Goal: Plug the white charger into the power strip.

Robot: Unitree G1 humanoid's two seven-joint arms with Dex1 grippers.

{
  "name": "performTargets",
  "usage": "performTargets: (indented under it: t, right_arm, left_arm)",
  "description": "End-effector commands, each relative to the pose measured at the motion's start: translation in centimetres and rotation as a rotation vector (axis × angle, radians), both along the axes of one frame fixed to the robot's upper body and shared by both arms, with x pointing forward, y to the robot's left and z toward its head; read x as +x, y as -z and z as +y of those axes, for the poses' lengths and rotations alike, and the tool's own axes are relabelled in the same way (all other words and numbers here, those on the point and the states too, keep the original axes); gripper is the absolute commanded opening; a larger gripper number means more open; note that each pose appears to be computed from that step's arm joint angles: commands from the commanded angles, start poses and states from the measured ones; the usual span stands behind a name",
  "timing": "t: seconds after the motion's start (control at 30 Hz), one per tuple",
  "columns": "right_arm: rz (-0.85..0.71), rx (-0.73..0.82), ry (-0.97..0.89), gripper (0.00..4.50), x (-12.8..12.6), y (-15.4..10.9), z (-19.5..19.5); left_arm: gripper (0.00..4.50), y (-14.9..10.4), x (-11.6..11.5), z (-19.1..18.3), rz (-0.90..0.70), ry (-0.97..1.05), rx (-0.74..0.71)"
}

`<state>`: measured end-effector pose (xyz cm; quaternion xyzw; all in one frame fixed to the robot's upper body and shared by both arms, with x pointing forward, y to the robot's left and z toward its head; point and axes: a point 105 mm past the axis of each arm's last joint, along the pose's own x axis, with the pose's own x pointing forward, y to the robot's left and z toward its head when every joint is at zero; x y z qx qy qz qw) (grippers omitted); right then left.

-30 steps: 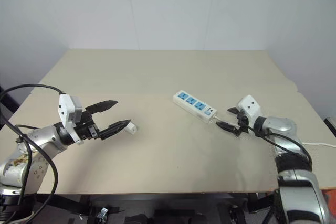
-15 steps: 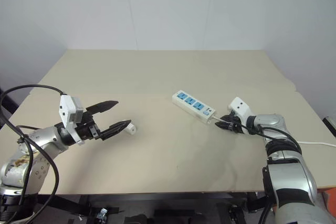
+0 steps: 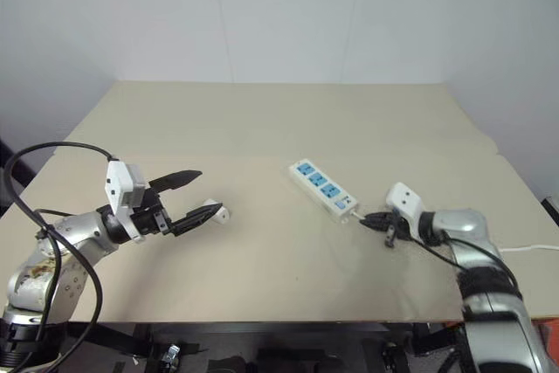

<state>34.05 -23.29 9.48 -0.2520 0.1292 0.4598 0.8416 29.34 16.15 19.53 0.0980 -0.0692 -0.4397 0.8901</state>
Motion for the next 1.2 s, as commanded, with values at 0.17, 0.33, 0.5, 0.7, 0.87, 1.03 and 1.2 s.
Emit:
performTargets:
  t: [0.17, 0.33, 0.5, 0.7, 0.87, 1.03, 1.2]
  right_arm:
    - [-0.06, 0.065, 0.08, 0.02, -1.3, -1.7, -0.5]
    - [-0.121, 0.133, 0.117, 1.74, -1.5, -2.6, -0.4]
    - [-0.18, 0.235, 0.144, 3.62, -2.3, -3.9, -0.3]
    - [-0.204, 0.364, 0.161, 4.45, -3.6, -4.5, 0.0]
    - [-0.256, 0.398, 0.215, 4.45, -2.6, -3.9, 1.0]
    - [-0.232, 0.425, 0.183, 4.45, -2.0, -3.3, 2.3]
    - [-0.219, 0.424, 0.185, 4.45, -1.3, -2.7, 2.3]
  left_arm:
    - [4.5, -0.7, -0.1, -0.5, -0.035, 0.035, -0.003]
    - [4.5, -0.9, 0.1, -0.5, -0.037, 0.039, -0.002]
    - [4.5, -0.9, -0.1, -0.2, -0.035, 0.034, 0.0]
    - [4.5, -0.9, 0.0, -0.1, -0.033, 0.033, 0.001]
    - [4.5, -0.8, 0.0, -0.3, -0.027, 0.04, 0.005]
    - [4.5, -0.8, 0.1, -0.3, -0.025, 0.048, 0.012]
    - [4.5, -0.9, -0.1, -0.2, -0.027, 0.042, 0.013]
